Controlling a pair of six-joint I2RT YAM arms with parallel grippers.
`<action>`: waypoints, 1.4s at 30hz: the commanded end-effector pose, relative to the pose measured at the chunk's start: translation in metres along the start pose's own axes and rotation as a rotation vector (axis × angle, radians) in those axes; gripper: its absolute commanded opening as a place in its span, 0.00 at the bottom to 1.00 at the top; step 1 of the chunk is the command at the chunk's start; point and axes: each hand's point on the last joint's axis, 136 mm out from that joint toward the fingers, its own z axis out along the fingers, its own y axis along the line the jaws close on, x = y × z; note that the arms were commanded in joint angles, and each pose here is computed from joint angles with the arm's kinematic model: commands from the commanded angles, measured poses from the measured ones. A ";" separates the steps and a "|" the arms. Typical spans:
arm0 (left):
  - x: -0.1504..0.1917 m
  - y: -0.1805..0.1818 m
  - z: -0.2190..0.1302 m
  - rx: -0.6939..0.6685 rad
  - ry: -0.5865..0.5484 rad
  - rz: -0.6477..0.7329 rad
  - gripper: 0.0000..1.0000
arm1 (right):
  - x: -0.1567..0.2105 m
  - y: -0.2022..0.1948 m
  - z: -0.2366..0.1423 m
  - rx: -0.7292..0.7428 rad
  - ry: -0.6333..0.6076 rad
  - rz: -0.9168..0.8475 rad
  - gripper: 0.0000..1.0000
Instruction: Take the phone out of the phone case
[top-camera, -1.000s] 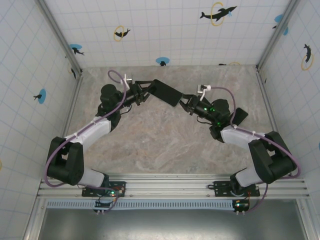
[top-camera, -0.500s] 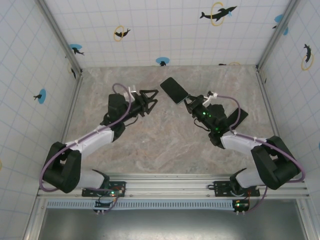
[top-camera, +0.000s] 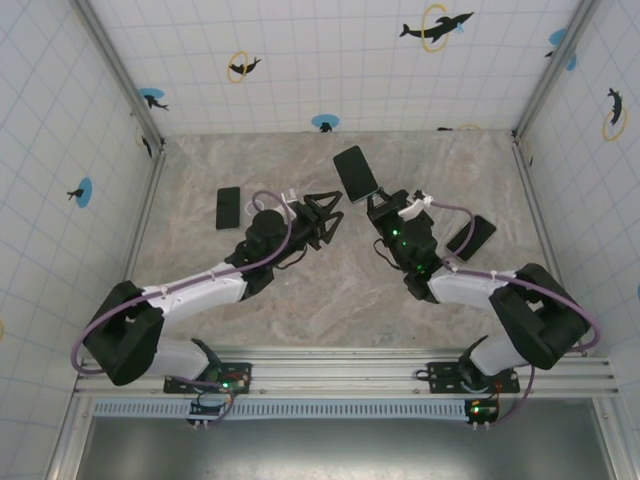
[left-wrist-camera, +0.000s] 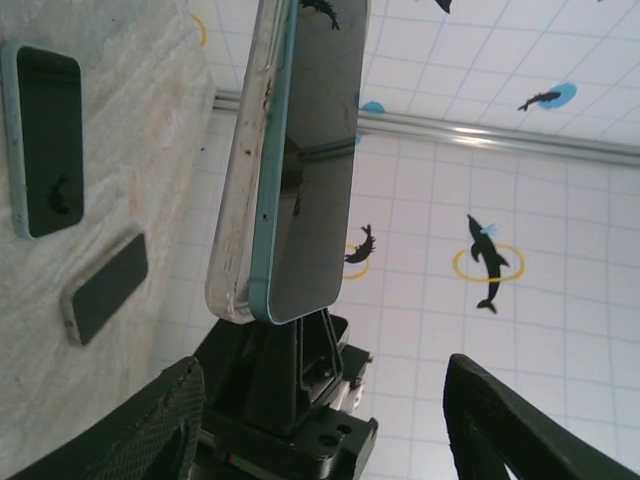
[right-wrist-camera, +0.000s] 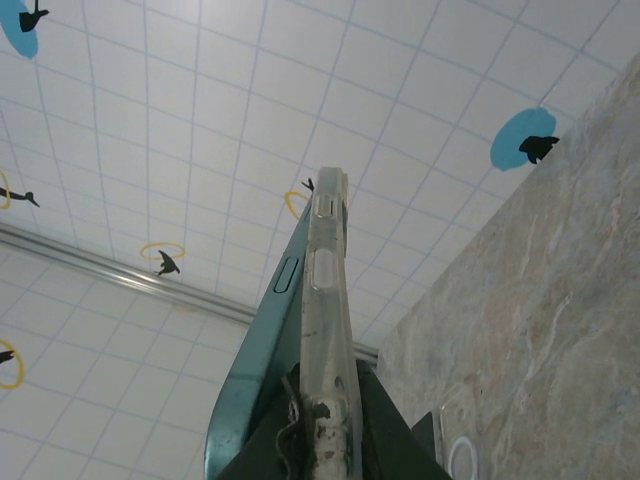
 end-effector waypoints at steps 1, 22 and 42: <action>-0.002 -0.025 0.008 0.091 -0.046 -0.084 0.61 | -0.024 0.027 -0.003 -0.099 -0.147 0.027 0.03; 0.000 -0.016 0.033 0.130 -0.044 -0.228 0.54 | -0.004 0.032 0.005 -0.151 -0.134 0.170 0.02; -0.022 -0.004 0.031 0.094 -0.146 -0.219 0.50 | 0.008 0.033 0.000 -0.167 -0.092 0.172 0.01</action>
